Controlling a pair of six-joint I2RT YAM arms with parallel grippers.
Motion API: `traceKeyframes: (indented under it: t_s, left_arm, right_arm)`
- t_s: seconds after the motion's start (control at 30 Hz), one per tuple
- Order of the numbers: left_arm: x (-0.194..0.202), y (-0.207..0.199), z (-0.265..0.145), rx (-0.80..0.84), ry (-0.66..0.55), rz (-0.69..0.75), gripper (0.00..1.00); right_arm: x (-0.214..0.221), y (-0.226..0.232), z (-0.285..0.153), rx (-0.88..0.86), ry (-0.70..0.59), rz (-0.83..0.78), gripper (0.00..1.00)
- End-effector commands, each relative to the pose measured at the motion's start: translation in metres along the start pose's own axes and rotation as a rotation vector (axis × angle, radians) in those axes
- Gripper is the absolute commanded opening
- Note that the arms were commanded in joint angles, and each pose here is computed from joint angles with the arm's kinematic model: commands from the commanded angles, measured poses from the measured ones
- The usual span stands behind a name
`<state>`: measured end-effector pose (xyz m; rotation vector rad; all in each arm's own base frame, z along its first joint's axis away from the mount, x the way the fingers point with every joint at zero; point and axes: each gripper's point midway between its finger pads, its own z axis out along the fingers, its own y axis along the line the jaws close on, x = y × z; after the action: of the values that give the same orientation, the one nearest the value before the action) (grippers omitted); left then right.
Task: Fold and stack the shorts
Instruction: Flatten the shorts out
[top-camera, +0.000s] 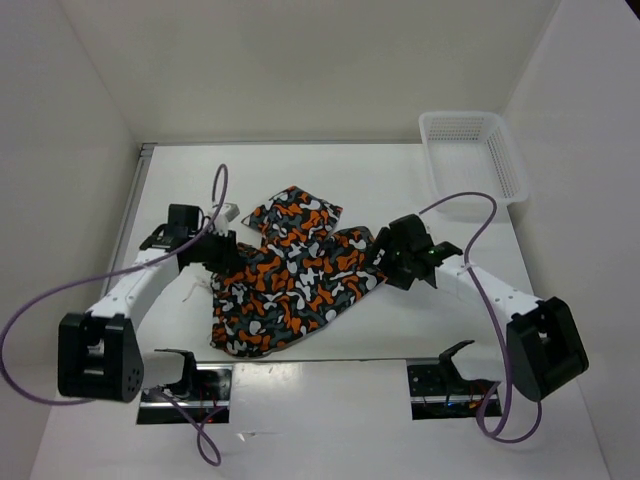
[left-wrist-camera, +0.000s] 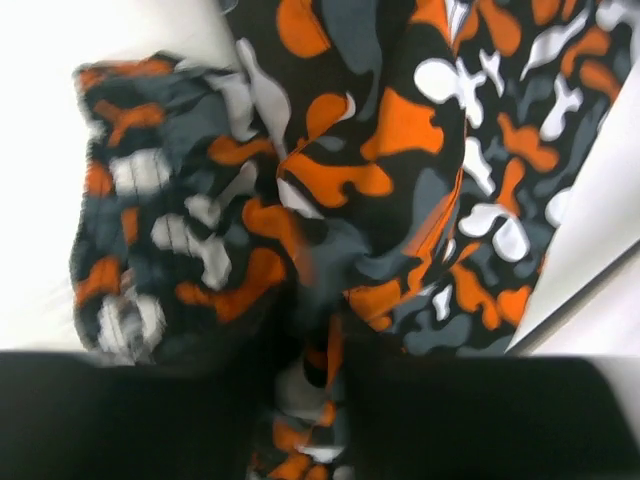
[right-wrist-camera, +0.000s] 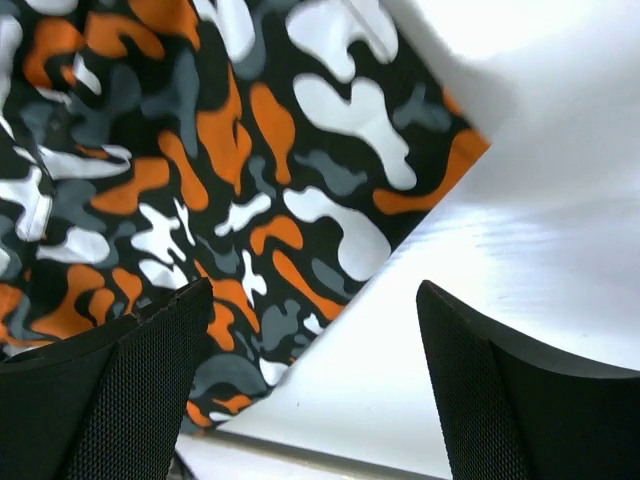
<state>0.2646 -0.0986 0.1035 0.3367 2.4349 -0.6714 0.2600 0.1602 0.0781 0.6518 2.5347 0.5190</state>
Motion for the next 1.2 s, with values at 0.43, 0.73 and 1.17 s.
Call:
traceKeyframes:
  t_s: [0.43,0.73,1.17]
  left_arm:
    - [-0.183,0.057,0.042,-0.115,-0.185,0.114,0.0]
    - [-0.209,0.106,0.0,-0.22,-0.241,0.038,1.0]
    - [-0.022,0.142,-0.056,-0.464,-0.167,-0.209,0.7]
  right_arm:
    - [-0.001,0.03,0.065,-0.087,0.084,0.047,0.45]
    - [-0.057,0.087,0.067,-0.181,0.023,-0.004,0.5]
    - [-0.038,0.035,0.005,-0.111,-0.054,-0.041,1.0]
